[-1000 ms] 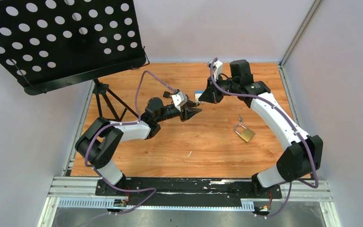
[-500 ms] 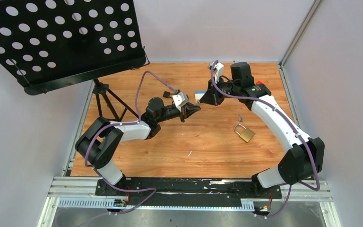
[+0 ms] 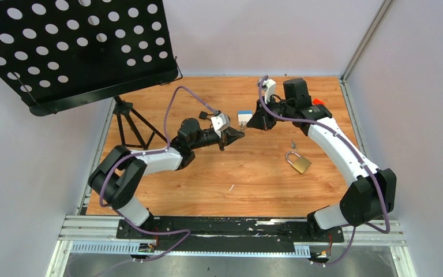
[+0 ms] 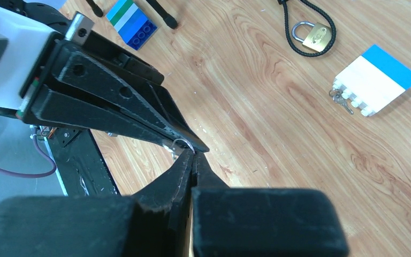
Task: Unlock with the key
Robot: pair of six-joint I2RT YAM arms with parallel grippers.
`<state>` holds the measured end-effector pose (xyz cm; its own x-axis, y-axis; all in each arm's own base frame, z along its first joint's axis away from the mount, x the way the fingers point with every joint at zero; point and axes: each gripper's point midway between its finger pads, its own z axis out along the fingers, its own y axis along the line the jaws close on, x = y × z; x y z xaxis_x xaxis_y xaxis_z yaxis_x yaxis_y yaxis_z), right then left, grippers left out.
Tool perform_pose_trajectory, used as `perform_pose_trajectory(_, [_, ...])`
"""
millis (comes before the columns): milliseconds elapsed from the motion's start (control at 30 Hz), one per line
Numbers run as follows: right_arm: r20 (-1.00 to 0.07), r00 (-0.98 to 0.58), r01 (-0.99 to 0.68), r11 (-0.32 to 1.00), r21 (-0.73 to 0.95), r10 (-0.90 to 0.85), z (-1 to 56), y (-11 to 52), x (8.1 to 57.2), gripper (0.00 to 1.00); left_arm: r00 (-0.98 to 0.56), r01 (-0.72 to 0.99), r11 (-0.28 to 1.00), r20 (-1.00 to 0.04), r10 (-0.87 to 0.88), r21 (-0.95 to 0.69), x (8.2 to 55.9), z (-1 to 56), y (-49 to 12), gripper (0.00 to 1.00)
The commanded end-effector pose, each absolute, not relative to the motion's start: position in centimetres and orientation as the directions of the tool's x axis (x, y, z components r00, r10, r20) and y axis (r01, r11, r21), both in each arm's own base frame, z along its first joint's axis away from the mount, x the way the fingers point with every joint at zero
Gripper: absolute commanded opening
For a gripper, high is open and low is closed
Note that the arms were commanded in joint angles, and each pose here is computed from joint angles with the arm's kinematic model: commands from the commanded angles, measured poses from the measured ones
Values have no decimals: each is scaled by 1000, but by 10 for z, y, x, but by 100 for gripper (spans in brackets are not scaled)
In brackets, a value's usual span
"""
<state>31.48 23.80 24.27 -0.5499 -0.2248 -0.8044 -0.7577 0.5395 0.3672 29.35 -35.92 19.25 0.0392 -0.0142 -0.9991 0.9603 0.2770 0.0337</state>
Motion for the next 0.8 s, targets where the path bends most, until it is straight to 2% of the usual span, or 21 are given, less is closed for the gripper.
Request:
perform_pose_trajectory(0, [-850,-487,-766,565,306,-200,256,226,326,0,88,978,194,-996,-21,82,276,217,-362,0])
perform_pose_trajectory(467, [-841,-481,-794,530,298,-248,238,225,317,9,75,982,156,-981,180,104,267,202,-350,0])
perform_pose_trajectory(633, [-850,-454,-817,504,278,-267,237,225,310,22,45,986,147,-973,227,79,264,200,-346,0])
perform_pose_trajectory(767, [-884,-382,-871,425,247,-269,250,230,298,40,28,990,129,-965,259,64,257,199,-342,0])
